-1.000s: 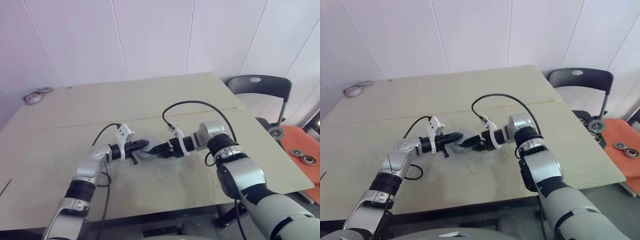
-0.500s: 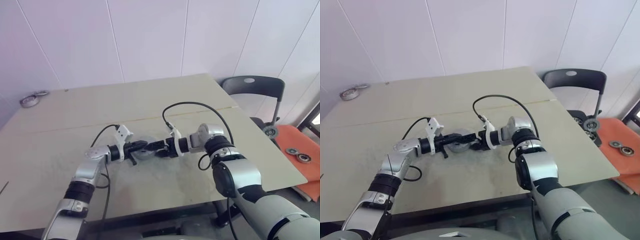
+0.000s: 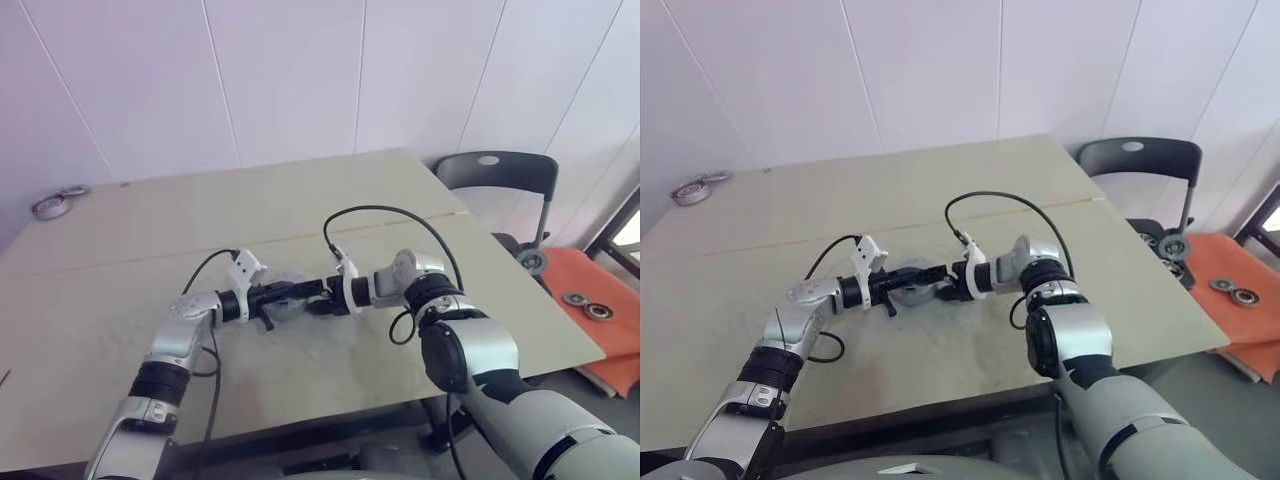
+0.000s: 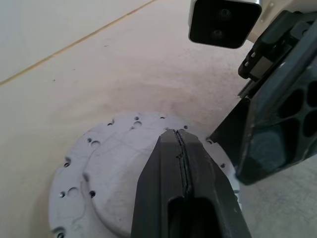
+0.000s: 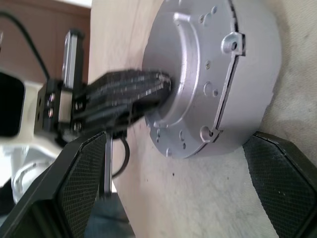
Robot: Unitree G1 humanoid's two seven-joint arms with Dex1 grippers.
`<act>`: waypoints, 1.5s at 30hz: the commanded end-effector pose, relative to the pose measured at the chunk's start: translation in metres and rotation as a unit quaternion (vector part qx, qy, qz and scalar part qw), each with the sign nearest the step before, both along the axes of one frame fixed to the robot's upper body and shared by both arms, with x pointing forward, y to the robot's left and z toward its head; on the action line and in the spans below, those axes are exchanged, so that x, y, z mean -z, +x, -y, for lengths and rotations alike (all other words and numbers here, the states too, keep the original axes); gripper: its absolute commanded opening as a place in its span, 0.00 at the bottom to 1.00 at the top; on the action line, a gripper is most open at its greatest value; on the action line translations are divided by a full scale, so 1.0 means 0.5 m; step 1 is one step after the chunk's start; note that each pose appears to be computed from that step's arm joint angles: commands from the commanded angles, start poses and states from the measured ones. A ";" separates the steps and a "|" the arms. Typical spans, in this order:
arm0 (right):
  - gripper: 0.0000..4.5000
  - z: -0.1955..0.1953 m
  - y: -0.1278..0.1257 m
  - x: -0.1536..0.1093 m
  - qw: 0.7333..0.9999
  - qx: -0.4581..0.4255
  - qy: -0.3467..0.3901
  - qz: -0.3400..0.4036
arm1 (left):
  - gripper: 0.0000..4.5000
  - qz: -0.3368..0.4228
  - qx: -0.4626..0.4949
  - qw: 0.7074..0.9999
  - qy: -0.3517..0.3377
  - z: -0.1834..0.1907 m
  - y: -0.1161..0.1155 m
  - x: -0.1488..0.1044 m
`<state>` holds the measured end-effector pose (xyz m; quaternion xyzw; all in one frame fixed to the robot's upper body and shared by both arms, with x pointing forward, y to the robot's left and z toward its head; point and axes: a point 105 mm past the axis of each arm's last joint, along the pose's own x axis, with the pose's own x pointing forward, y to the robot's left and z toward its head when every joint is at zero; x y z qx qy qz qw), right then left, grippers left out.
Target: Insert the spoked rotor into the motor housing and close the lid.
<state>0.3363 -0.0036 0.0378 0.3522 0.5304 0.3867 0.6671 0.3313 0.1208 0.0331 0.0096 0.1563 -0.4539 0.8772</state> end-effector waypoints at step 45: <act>0.31 -0.031 0.030 -0.026 0.999 0.021 -0.003 0.045 | 0.00 -0.082 -0.023 0.996 0.033 -0.036 -0.026 0.083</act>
